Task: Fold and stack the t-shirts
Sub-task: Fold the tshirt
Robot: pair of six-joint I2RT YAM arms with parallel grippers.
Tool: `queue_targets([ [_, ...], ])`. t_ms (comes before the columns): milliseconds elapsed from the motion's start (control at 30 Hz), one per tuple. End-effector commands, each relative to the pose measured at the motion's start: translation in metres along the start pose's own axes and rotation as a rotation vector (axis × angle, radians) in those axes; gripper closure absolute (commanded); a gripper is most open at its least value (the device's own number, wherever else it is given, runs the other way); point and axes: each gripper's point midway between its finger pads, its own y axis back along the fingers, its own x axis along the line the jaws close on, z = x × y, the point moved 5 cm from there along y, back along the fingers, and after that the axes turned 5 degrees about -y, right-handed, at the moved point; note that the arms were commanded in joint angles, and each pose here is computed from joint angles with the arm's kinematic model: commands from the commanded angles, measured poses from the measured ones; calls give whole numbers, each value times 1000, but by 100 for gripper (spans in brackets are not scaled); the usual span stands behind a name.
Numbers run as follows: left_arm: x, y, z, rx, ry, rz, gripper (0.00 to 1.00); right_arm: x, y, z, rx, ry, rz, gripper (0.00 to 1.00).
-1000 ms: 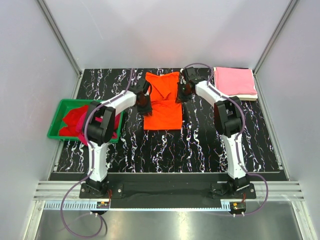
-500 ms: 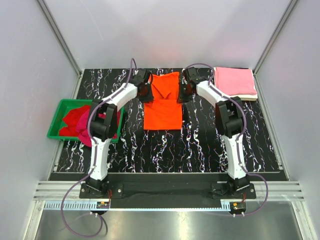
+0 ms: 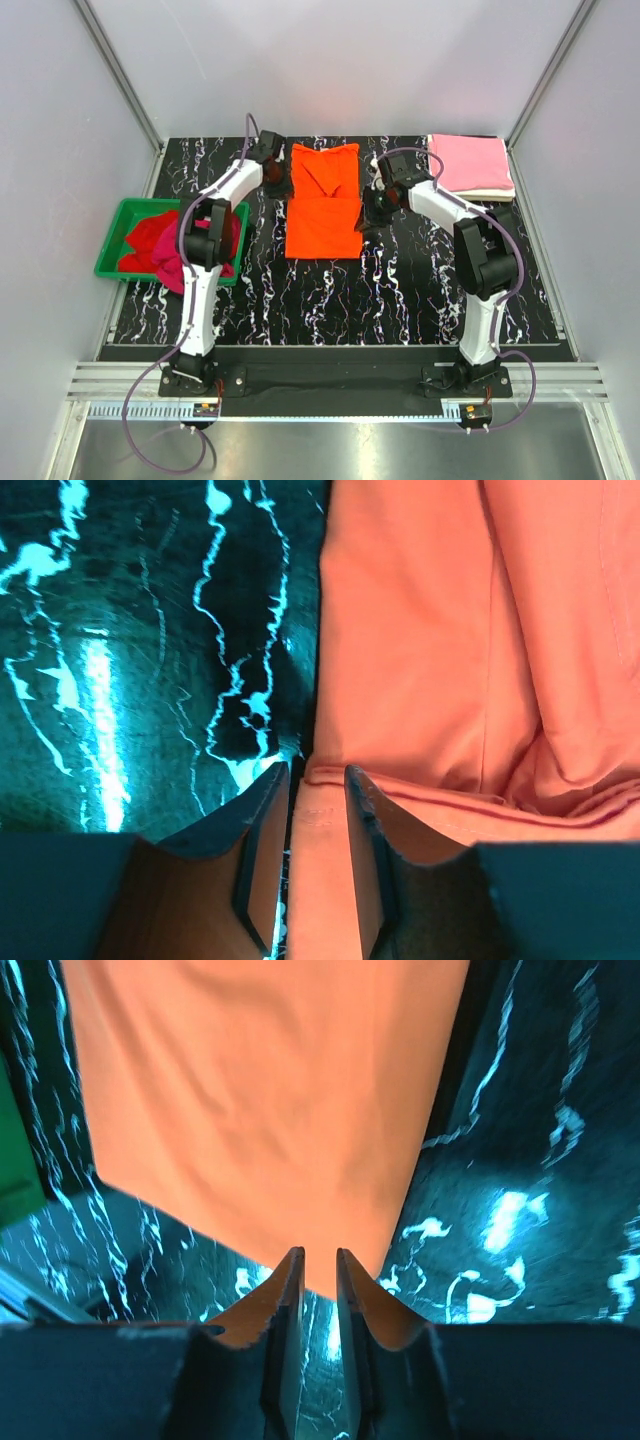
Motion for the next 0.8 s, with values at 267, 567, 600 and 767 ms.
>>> queue_targets([
  [267,-25,95,-5,-78,-53,-55,62,-15,-16,-31,28,11,-3,78],
  [567,-58,129,-61,-17,-133,-120,60,3,21,-30,-26,12,21,73],
  [600,-56,126,-64,-7,-126,-116,60,6,20,-32,-19,17,29,73],
  [767,-49,103,-92,80,-105,-102,60,5,-1,-49,18,16,-3,72],
])
